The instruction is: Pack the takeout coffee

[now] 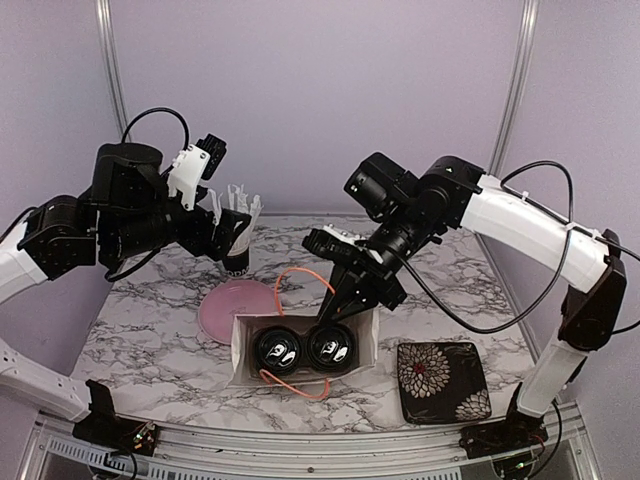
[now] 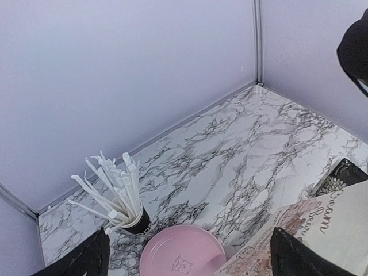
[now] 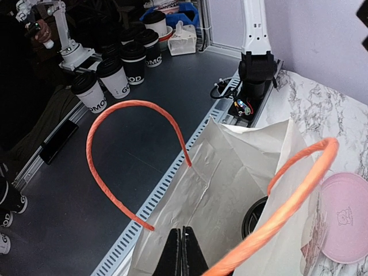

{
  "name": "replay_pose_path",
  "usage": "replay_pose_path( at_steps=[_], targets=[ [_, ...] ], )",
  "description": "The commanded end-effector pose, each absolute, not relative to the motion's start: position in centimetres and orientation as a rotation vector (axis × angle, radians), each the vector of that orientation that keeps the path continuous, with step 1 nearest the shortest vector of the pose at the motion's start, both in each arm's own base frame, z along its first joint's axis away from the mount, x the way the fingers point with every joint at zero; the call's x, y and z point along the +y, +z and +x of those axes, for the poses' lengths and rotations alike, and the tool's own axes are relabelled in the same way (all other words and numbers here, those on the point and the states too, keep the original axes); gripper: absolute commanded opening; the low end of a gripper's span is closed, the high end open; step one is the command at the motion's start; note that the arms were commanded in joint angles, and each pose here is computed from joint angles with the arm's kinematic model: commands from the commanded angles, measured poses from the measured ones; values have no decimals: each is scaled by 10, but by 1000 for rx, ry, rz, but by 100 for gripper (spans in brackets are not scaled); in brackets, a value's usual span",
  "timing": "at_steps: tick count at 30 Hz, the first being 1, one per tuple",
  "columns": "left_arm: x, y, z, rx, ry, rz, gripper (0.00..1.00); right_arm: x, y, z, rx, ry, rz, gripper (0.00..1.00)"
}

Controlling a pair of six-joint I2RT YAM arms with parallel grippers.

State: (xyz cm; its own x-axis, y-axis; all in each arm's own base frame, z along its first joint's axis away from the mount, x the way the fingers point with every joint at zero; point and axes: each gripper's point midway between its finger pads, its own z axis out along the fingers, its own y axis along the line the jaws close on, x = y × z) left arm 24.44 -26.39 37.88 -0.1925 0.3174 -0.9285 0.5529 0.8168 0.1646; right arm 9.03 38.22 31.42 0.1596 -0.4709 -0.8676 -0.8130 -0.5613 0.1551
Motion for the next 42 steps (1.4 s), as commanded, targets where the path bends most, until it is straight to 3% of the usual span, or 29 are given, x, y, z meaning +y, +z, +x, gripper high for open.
replay_pose_path(
  at_steps=[1,12,31,42],
  targets=[
    [-246,388,261,1771,-183,547,98,381,314,75,1199,1416,-2129,0],
    [-231,356,281,1850,-195,455,99,383,307,68,1207,1480,-2145,0],
    [-246,314,305,1895,-243,522,99,387,247,-37,1176,1486,-2512,0],
    [-238,326,298,1874,-293,465,99,394,285,-6,1153,1395,-2406,0]
  ],
)
